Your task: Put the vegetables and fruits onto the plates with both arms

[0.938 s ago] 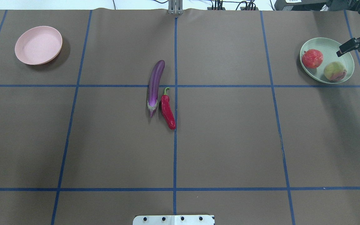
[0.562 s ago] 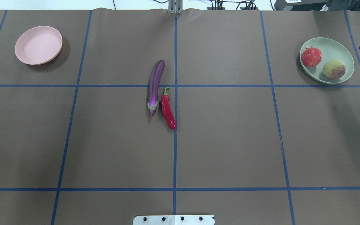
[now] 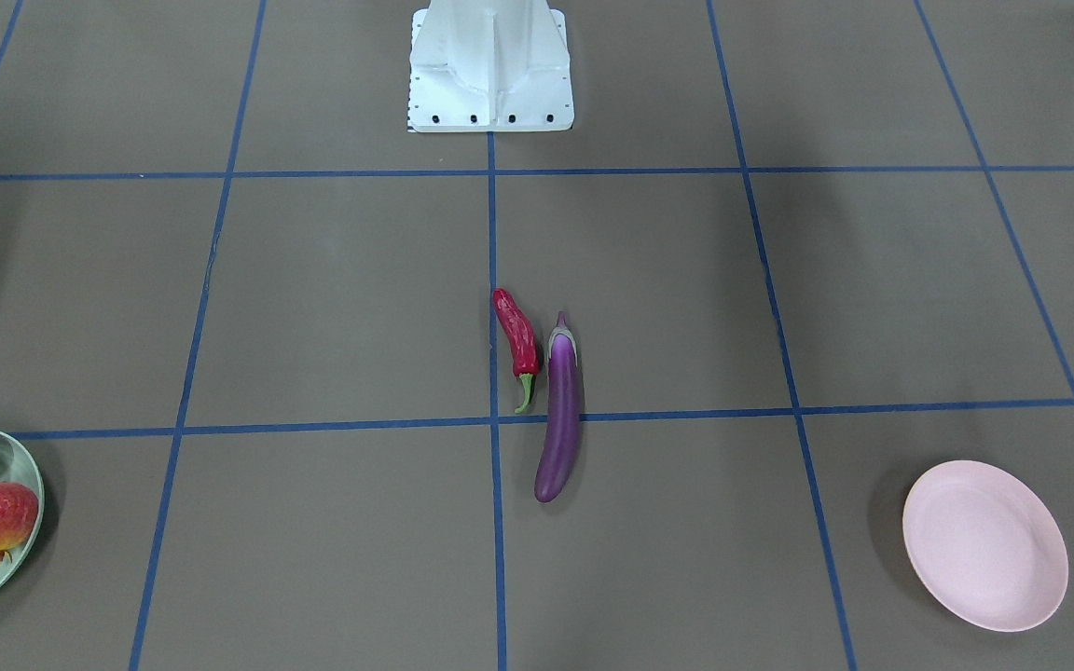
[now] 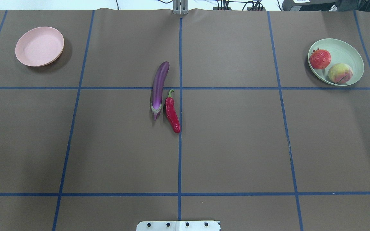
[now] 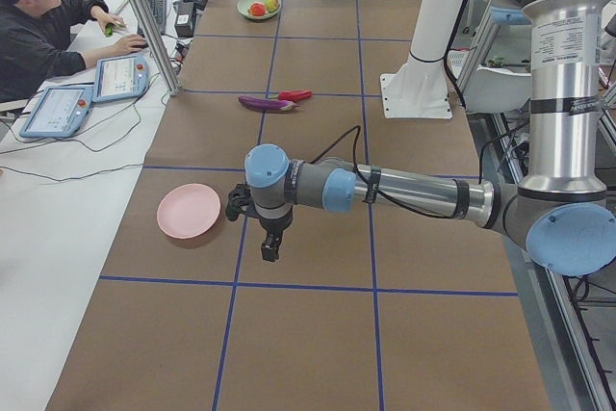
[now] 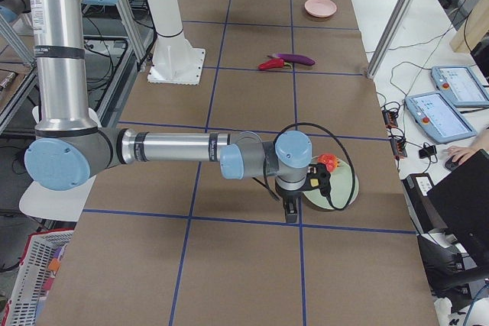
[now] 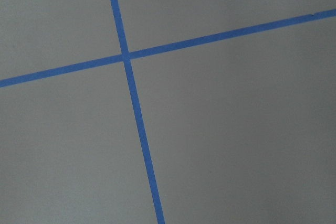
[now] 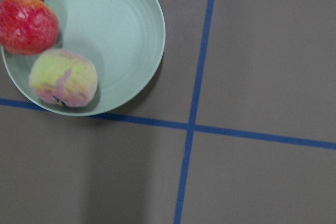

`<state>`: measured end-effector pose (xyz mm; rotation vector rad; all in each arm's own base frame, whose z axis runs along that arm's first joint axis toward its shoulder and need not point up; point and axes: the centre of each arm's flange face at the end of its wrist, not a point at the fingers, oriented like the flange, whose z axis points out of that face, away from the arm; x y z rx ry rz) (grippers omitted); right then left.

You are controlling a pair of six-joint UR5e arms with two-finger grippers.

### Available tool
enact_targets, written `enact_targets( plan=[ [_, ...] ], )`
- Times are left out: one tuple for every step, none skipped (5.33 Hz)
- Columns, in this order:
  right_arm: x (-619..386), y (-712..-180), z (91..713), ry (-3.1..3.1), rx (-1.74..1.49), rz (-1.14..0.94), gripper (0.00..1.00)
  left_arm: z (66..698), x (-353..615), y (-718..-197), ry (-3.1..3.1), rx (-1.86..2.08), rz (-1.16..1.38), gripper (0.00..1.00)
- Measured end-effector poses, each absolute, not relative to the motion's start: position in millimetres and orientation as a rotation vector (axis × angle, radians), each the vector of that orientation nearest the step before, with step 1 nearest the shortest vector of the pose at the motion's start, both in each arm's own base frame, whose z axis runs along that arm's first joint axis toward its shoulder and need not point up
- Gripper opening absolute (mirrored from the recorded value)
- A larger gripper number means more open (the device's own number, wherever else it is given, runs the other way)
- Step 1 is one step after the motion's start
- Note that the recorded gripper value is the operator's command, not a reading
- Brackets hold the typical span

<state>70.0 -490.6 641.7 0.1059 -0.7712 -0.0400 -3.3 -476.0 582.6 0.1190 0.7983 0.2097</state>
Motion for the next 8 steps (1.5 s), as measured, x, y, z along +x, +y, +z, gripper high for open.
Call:
enact_targets(
  plan=[
    [79.4,-473.5,652.6,-0.773,0.090,-0.014,1.00,565.5,-0.1,-496.8,0.802,0.175,0.233,1.00],
    [81.7,-468.2,656.1,-0.775,0.084,-0.004,1.00,539.6,7.8,-522.0,0.818,0.237,0.247,1.00],
    [81.7,-468.0,655.8,-0.777,0.084,-0.001,1.00,507.2,25.7,-542.7,0.850,0.240,0.179,1.00],
    [81.8,-468.3,655.1,-0.778,0.086,0.002,1.00,464.3,66.7,-563.4,0.892,0.198,0.066,1.00],
    [81.8,-468.5,654.9,-0.778,0.087,0.003,1.00,425.3,130.1,-572.1,0.930,0.189,0.057,1.00],
    [81.8,-468.3,654.9,-0.779,0.088,0.003,1.00,394.7,196.9,-572.3,0.957,0.202,0.096,1.00],
    [81.7,-468.2,654.8,-0.779,0.090,0.002,1.00,354.9,273.8,-579.2,0.973,0.197,0.112,1.00],
    [81.7,-468.3,654.7,-0.780,0.091,0.002,1.00,313.0,352.9,-589.1,0.972,0.185,0.108,1.00]
  ],
)
